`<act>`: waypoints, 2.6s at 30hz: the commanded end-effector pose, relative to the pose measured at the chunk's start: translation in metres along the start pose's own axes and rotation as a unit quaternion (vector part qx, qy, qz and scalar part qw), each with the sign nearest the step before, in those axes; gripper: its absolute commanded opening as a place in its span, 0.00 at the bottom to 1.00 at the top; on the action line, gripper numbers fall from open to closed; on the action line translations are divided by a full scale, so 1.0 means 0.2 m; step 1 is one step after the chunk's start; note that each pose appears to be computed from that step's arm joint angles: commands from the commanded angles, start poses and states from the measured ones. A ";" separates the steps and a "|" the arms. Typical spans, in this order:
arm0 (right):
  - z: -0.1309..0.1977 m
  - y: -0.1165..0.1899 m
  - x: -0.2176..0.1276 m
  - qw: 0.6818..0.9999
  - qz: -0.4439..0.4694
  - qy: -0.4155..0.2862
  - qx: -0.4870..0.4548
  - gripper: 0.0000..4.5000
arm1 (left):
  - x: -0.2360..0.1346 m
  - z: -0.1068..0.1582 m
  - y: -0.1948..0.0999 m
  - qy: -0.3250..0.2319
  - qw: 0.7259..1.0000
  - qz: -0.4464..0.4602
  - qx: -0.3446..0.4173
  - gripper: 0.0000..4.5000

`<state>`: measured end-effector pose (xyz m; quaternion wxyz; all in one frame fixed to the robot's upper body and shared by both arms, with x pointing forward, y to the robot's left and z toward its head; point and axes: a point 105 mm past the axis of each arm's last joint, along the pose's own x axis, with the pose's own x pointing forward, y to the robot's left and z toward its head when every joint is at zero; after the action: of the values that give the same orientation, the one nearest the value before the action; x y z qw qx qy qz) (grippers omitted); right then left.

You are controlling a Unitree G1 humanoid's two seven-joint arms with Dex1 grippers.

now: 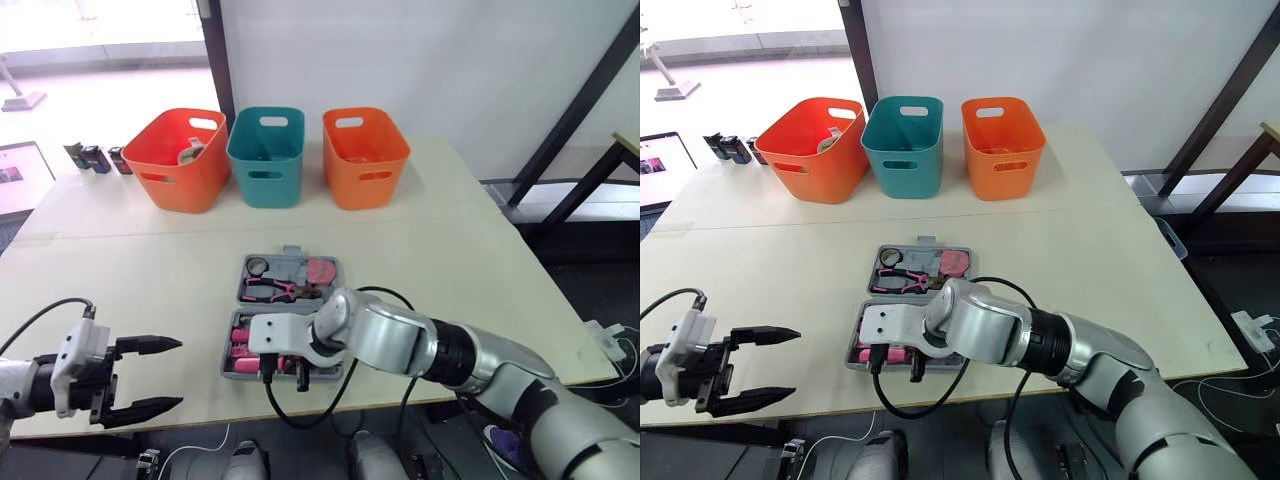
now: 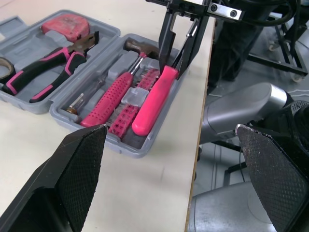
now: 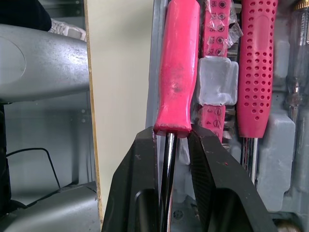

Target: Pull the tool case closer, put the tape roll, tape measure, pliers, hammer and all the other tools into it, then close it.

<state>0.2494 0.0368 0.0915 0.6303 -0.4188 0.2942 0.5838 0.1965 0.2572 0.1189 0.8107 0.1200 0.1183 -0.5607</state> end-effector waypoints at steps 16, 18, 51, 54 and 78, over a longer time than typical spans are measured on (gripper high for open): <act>0.12 -0.01 0.08 0.999 -0.005 -0.031 -0.011 0.08 | 0.00 0.05 0.01 -0.007 1.000 0.015 0.019 1.00; 0.12 -0.01 0.09 0.999 -0.007 -0.033 -0.014 0.31 | 0.01 0.05 0.01 -0.006 1.000 0.016 0.019 1.00; 0.05 -0.03 0.18 0.993 -0.022 -0.098 0.056 0.02 | 0.03 0.07 0.04 -0.007 1.000 0.011 0.018 1.00; 0.00 -0.01 0.21 0.995 -0.018 -0.080 0.056 0.02 | 0.03 0.06 0.04 -0.007 1.000 0.011 0.018 1.00; -0.15 -0.39 -0.44 0.925 -0.190 -0.289 0.154 0.00 | 0.21 -0.09 0.47 -0.043 0.973 0.211 -0.087 0.88</act>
<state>0.3164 -0.0205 0.1735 0.8359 -0.1749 0.0884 0.5127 0.2920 0.2556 0.0947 0.9170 0.0408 0.1014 -0.3836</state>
